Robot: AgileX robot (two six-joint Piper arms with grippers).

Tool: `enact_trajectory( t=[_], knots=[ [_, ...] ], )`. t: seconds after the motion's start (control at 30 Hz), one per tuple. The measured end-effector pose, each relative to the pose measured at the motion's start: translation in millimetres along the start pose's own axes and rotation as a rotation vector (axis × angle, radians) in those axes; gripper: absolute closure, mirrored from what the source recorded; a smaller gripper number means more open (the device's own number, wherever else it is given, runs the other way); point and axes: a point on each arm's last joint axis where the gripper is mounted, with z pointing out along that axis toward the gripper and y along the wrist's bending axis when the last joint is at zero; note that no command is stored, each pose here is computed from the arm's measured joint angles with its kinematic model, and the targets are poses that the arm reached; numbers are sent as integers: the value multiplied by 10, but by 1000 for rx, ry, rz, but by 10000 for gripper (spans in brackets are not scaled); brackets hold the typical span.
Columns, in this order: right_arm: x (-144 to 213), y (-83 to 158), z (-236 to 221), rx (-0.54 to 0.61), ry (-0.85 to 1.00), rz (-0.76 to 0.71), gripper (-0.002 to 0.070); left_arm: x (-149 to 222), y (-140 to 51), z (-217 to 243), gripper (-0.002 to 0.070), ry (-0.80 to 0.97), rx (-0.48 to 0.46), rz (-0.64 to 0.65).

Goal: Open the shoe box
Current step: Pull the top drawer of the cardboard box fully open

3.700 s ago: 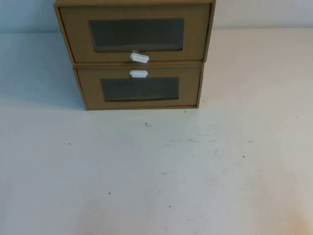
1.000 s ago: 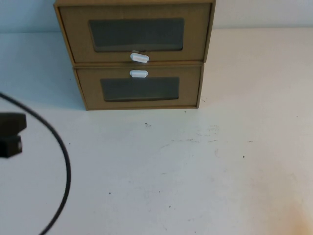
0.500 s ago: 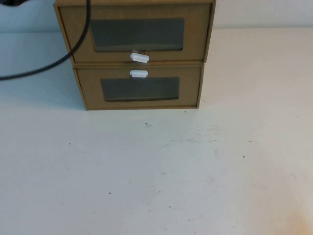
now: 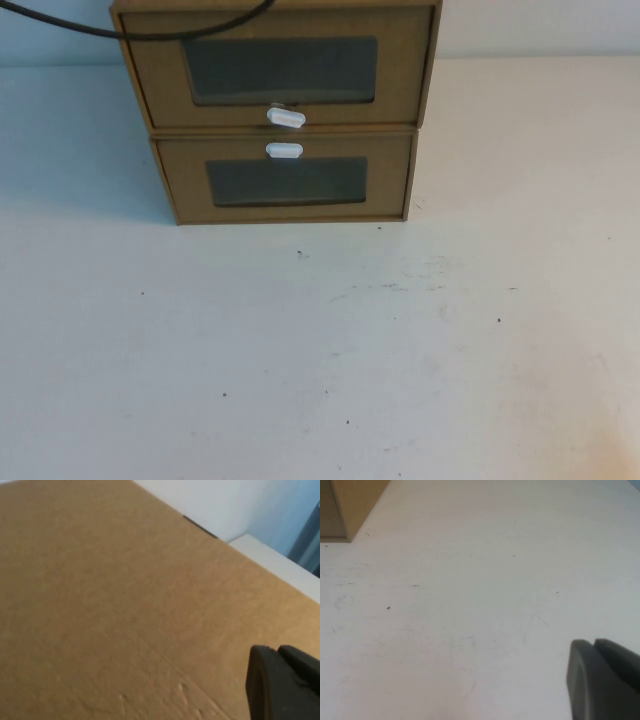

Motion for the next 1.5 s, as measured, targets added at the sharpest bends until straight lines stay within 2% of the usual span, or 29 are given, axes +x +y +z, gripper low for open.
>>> enact_trajectory(
  t=[0.2, 0.43, 1.37, 1.5],
  knots=[
    [0, 0, 0, 0, 0, 0, 689, 200, 199, 400, 680, 84, 51, -31],
    [0, 0, 0, 0, 0, 0, 689, 322, 257, 541, 680, 138, 79, -49],
    [-6, 0, 0, 0, -7, 0, 689, 320, 172, 615, 680, 160, 54, -14],
    [-109, 21, -7, -29, -119, 102, 689, 320, 172, 615, 680, 160, 54, -18]
  ],
)
